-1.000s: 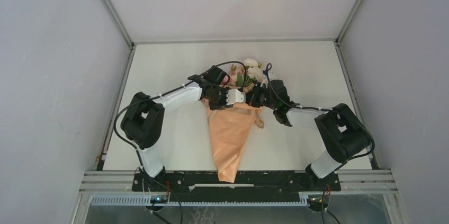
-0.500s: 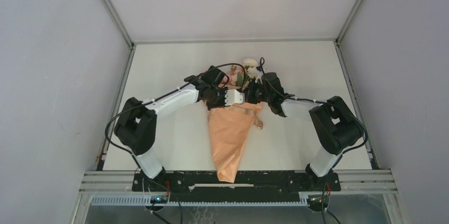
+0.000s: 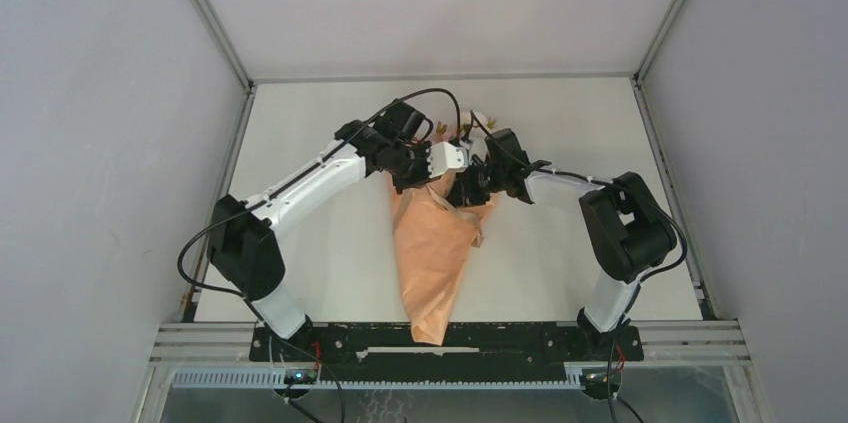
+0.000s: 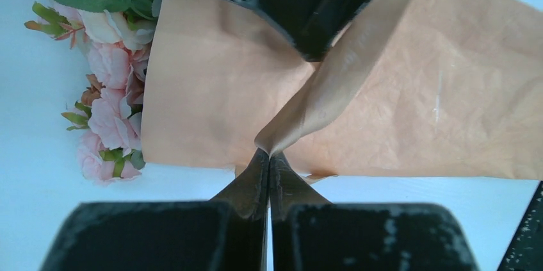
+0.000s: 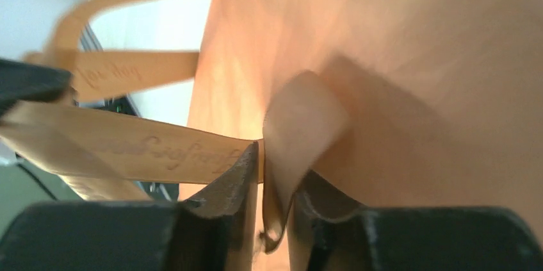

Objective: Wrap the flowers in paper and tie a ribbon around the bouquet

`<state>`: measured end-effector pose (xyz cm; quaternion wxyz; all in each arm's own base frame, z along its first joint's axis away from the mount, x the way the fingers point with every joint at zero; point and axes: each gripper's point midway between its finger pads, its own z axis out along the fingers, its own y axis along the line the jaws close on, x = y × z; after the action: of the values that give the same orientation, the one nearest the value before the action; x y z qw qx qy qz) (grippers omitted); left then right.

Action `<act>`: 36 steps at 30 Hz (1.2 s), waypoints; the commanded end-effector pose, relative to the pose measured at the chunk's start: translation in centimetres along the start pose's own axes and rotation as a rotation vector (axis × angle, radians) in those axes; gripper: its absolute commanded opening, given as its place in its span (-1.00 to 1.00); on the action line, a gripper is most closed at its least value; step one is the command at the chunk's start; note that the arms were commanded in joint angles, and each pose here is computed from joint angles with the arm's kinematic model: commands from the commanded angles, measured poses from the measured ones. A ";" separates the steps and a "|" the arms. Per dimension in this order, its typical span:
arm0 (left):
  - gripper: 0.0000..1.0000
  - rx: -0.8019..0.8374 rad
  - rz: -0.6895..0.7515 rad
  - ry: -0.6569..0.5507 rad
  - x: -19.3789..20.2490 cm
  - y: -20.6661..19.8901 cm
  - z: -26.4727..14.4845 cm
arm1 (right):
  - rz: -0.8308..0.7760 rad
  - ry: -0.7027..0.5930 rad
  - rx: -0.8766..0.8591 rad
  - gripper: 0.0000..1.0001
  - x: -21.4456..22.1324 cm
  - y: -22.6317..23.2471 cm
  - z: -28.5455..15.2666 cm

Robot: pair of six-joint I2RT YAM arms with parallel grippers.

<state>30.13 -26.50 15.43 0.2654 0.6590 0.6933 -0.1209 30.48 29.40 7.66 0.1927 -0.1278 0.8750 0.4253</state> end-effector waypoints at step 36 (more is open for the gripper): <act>-1.00 0.033 -0.194 -0.082 -1.5 -1.0 1.4 | -0.152 -0.563 -0.036 0.09 2.6 7.2 -9.1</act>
<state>29.44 -28.11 15.09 0.2657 0.5970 0.7364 -0.1750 21.55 23.36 12.44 0.3823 -0.1032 0.8301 0.3927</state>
